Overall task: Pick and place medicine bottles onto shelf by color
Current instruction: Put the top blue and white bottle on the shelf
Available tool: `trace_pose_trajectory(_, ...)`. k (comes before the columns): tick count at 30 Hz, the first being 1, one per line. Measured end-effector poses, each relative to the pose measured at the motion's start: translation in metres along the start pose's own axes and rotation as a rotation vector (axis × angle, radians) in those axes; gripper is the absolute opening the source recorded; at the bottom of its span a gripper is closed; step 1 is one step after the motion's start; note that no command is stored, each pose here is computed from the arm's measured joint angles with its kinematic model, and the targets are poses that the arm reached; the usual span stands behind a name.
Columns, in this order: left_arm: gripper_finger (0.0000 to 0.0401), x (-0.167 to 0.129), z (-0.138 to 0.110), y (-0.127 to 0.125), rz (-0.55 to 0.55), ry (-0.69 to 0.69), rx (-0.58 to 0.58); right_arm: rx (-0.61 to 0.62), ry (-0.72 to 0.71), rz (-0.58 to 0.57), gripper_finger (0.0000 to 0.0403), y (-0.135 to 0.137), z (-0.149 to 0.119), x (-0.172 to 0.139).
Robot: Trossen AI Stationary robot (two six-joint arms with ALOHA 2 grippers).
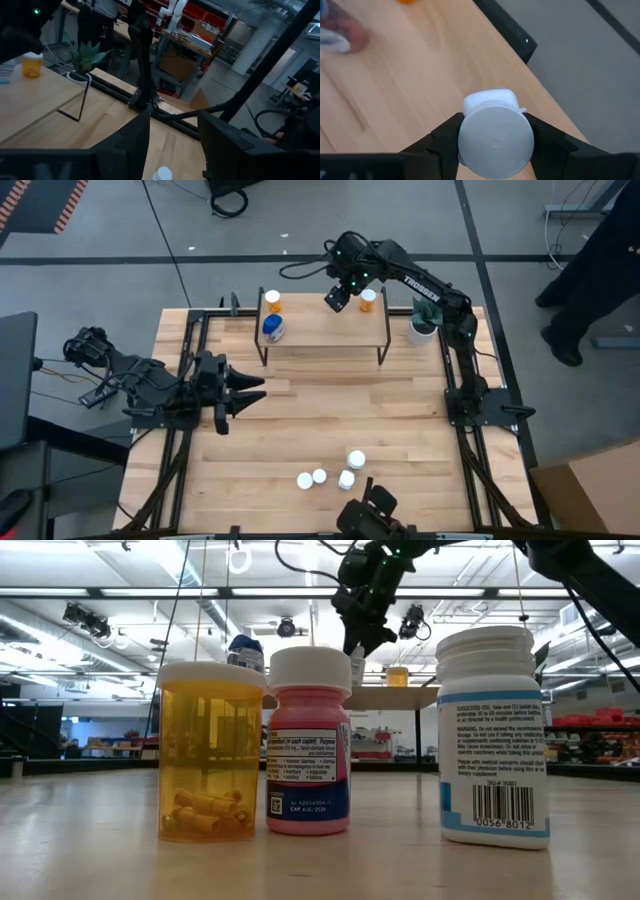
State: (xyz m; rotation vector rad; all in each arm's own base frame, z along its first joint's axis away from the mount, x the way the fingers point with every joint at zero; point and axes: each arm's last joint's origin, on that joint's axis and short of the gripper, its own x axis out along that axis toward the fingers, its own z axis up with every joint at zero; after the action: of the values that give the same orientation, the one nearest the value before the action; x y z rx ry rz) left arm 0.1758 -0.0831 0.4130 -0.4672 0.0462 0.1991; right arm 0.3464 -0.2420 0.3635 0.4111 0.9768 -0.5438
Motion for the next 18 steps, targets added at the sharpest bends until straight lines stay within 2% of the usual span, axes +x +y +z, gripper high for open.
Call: trace_pose_trajectory(18,0.0175,0.000,0.000,0.001,0.025,-0.016,-0.024,-0.014,0.009,-0.002,0.0197,-0.006,0.002,0.012)
